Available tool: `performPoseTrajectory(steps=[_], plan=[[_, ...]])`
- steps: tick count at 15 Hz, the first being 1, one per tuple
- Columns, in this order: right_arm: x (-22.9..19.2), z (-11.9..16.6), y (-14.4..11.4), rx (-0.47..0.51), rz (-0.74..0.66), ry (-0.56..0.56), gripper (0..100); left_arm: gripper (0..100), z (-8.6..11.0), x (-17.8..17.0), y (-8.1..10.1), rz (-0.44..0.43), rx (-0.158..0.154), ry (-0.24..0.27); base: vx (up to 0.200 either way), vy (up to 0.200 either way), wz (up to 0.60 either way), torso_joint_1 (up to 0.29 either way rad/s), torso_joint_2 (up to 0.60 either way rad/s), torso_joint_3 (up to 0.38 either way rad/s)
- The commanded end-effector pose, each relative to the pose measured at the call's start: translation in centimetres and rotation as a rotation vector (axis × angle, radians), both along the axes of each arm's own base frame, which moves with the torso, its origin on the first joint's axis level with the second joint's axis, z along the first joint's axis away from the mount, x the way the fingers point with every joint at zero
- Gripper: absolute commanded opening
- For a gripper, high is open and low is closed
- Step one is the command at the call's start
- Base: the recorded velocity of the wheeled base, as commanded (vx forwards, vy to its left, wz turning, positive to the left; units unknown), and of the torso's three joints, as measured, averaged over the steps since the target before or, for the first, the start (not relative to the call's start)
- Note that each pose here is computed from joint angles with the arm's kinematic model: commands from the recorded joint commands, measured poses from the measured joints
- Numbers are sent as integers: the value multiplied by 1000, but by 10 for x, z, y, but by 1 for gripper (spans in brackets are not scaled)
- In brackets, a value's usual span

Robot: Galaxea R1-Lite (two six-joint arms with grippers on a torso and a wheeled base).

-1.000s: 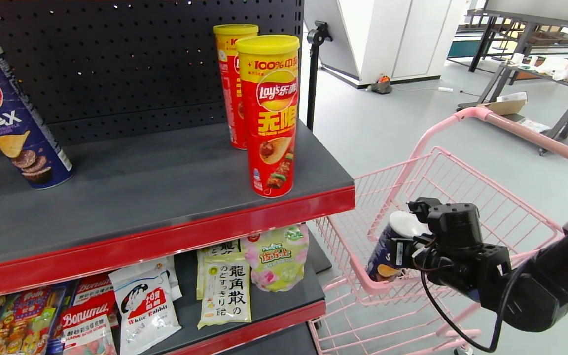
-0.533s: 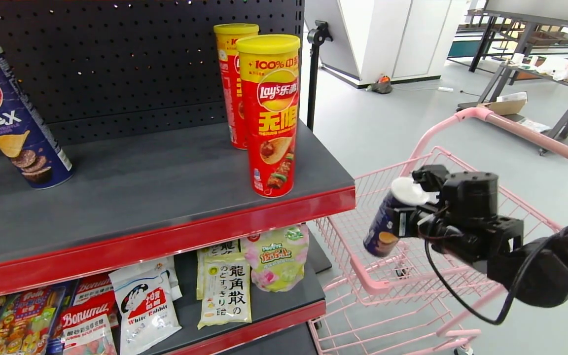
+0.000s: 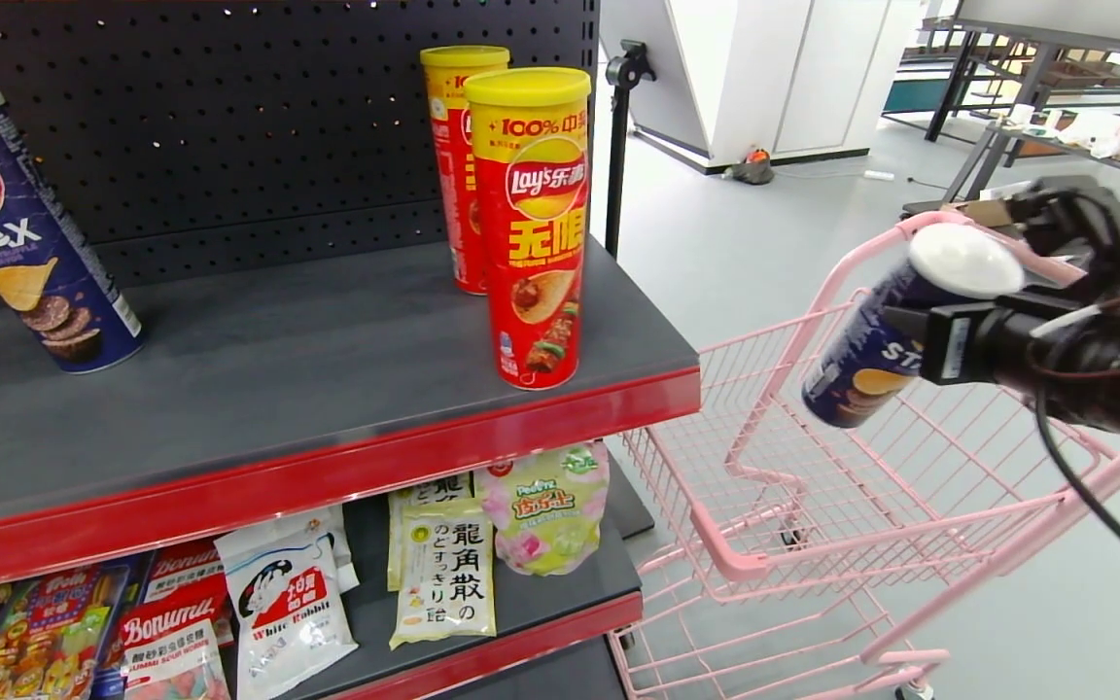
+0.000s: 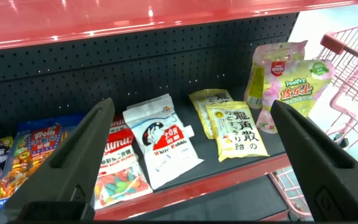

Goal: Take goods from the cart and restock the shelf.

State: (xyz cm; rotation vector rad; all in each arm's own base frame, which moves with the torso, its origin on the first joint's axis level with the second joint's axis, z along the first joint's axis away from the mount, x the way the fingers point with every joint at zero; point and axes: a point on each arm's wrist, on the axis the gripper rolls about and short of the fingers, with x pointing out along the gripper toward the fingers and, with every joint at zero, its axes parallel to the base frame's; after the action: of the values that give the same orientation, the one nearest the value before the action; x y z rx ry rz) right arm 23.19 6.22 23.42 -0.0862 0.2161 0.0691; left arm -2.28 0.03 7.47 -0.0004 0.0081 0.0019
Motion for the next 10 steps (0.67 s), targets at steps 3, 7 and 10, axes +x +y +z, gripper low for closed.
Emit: performPoseTrajectory(steps=[3,7,10], plan=[[-169,34,-48,-1,15,-56,0,100,0,0,0,1,0,1,0,0,0,0,0,0],[-256,-31,-75,-19,-2,16,0,100,0,0,0,1,0,1,0,0,0,0,0,0],[-269,-55,-77,-43,-74,110,0,100,0,0,0,0,0,1,0,0,0,0,0,0]])
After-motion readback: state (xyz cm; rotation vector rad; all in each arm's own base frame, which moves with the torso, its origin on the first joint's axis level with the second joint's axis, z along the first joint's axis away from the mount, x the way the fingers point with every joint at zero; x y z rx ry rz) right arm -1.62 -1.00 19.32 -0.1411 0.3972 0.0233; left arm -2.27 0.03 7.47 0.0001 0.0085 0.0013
